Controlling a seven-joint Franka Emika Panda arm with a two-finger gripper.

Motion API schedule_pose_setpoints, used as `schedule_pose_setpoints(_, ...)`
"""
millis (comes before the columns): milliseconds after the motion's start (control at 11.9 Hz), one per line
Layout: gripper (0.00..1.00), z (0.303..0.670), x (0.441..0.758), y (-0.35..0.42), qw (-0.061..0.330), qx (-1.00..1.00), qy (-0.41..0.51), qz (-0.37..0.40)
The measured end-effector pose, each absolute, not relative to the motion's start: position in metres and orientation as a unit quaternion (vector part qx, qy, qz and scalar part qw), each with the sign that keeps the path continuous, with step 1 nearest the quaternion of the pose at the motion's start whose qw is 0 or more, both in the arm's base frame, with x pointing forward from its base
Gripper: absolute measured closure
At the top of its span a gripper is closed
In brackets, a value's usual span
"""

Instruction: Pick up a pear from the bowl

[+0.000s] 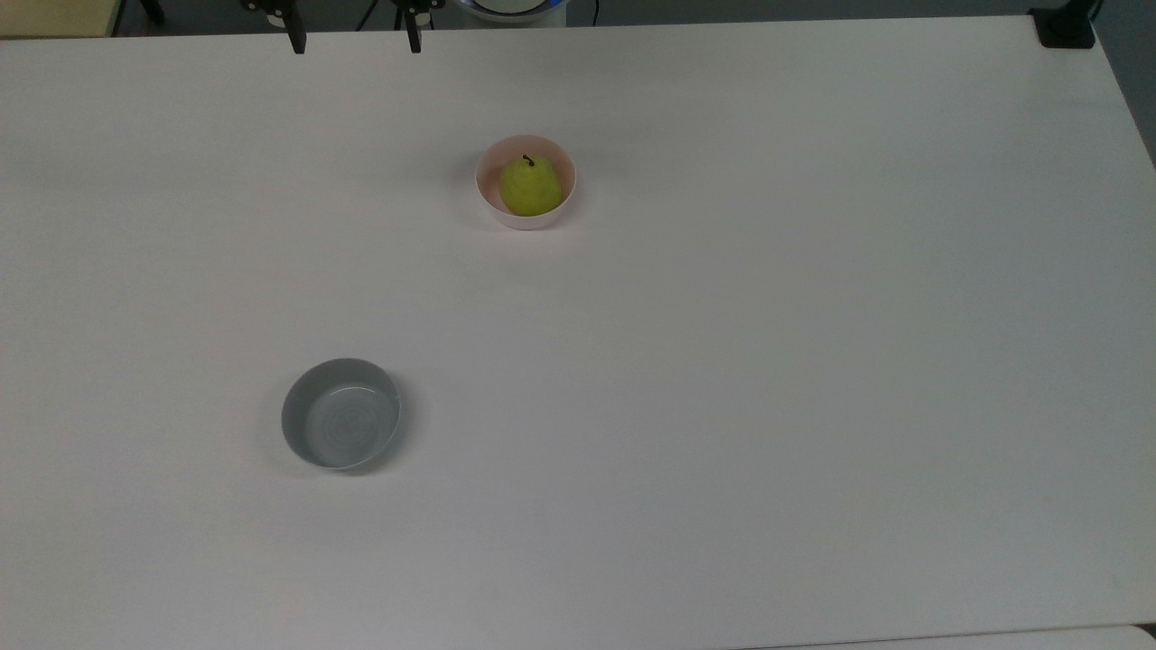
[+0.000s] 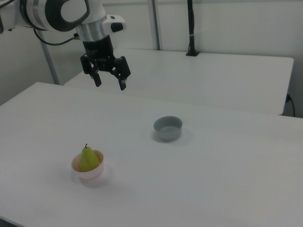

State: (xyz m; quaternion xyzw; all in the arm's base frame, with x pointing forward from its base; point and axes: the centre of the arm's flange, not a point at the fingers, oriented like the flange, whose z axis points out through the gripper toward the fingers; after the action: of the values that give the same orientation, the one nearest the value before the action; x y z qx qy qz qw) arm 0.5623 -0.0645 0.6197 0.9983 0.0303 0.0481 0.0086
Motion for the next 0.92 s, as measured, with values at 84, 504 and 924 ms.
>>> schedule_pose_setpoints(84,0.0,0.62,0.562,-0.065,0.009,0.998,0.03,0.048)
schedule_pose_setpoints(504,0.0,0.614,0.555,-0.068,0.005,0.992,0.123,0.016)
schedule_pose_setpoints(924,0.0,0.601,0.546,-0.069,-0.007,0.971,0.238,-0.022)
